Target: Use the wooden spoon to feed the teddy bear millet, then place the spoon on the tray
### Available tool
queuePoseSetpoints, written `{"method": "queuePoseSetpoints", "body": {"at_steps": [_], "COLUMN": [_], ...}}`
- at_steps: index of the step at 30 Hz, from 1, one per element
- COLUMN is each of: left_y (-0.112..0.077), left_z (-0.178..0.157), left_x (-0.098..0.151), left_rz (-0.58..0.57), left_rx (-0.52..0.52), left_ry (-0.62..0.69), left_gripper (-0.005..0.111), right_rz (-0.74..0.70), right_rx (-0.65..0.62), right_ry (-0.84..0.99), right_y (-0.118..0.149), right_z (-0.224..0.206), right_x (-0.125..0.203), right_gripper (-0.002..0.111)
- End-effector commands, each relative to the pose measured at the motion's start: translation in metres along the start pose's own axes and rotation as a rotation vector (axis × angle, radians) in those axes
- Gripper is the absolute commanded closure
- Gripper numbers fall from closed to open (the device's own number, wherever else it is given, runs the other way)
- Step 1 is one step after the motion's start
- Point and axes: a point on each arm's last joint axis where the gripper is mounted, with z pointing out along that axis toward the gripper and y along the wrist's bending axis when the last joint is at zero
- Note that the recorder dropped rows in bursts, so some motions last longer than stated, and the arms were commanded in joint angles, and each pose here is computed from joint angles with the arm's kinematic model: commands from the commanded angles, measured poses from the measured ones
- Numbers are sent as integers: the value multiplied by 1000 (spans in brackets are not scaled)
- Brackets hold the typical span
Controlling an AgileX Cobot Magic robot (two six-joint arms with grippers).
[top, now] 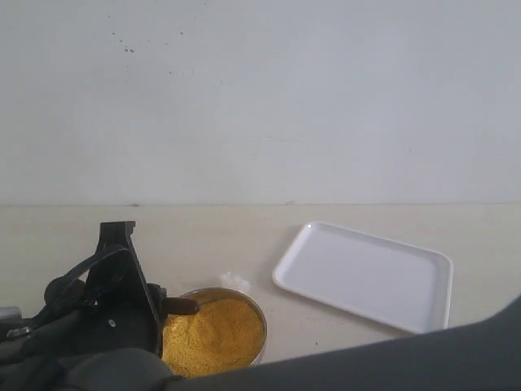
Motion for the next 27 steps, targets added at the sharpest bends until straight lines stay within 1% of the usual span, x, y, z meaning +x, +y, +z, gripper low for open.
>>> {"method": "queuePoseSetpoints", "body": {"at_steps": [1,6,9,12,15,17,20,21,23,25,27], "left_y": [-2,-2,-2,-2,-2,-2,-2,-2,-2,-2,-2], "left_z": [-1,-1,-1,-1,-1,-1,-1,-1,-1,-1,-1], "left_x": [0,0,0,0,0,0,0,0,0,0,0], "left_rz": [-4,-4,-4,-4,-4,-4,-4,-4,-4,-4,-4], "left_rx": [18,18,18,18,18,18,18,18,18,18,18], "left_ry": [-16,-16,-16,-16,-16,-16,-16,-16,-16,-16,-16], "left_gripper": [103,103,103,103,103,103,103,103,103,103,103], "right_rz": [-55,-97,-54,-44,10,64,258,333,401,400,321], "right_rx": [56,82,111,111,114,100,25,-21,-74,-158,-299], "right_ry": [13,24,11,16,6,11,39,54,84,119,134], "right_y": [4,12,6,3,-4,-14,-33,-40,-48,-53,-48], "right_z": [5,8,6,8,3,2,0,-2,0,3,2], "right_x": [6,13,14,16,18,24,42,49,62,75,81], "right_gripper": [100,100,100,100,100,100,100,100,100,100,100]}}
